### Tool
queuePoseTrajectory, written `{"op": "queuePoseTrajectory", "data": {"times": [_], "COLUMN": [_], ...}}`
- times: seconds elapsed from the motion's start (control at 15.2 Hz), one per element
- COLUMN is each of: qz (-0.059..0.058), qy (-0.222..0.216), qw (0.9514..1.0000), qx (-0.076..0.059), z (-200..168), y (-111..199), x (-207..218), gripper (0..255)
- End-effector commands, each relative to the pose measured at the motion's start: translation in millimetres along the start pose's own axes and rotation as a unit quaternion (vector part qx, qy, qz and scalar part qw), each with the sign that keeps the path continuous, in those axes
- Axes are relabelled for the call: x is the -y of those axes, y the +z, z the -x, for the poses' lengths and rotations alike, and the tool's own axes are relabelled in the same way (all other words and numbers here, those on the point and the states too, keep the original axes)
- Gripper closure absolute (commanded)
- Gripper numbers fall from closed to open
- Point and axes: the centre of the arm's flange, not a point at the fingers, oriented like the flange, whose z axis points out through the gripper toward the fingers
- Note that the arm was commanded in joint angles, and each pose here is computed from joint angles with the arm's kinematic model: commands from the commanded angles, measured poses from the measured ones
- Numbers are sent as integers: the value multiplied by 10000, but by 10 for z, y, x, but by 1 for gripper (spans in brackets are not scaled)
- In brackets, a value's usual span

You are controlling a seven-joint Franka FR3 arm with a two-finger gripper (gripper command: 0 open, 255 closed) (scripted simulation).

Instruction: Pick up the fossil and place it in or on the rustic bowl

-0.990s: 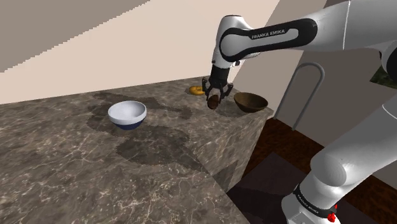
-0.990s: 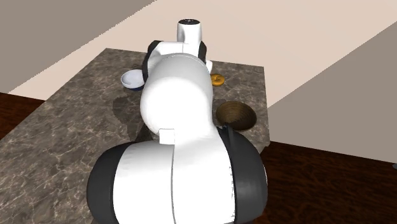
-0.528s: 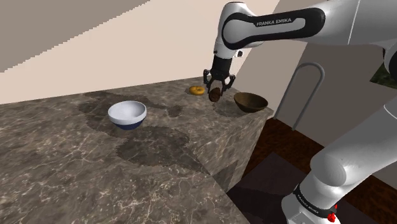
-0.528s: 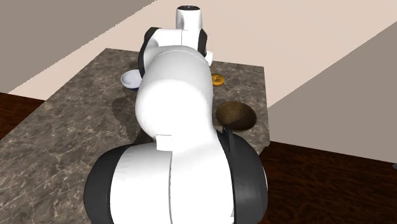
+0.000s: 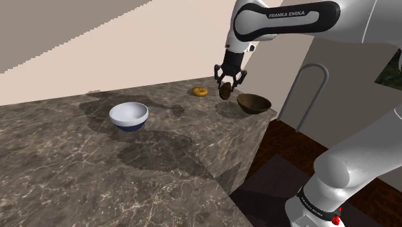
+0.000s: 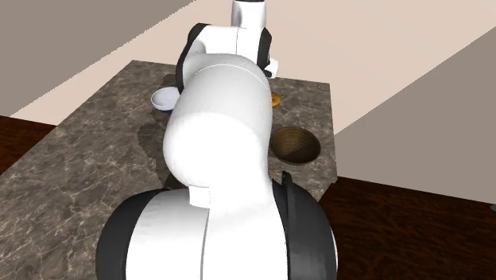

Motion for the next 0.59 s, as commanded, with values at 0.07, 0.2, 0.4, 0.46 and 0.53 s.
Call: {"op": "queuePoseTrajectory", "data": {"times": [0.07, 0.2, 0.4, 0.46, 0.53], "qz": [-1, -1, -1, -1, -1], "qy": [-7, -7, -7, -7, -7], "qw": [10000, 10000, 10000, 10000, 10000], "qx": [2, 2, 2, 2, 2], "z": [-245, -387, -601, -672, -743], "y": [-27, -48, -79, -89, -99], "x": [-352, -574, -906, -1017, -1128], "gripper": [255, 255, 255, 255, 255]}}
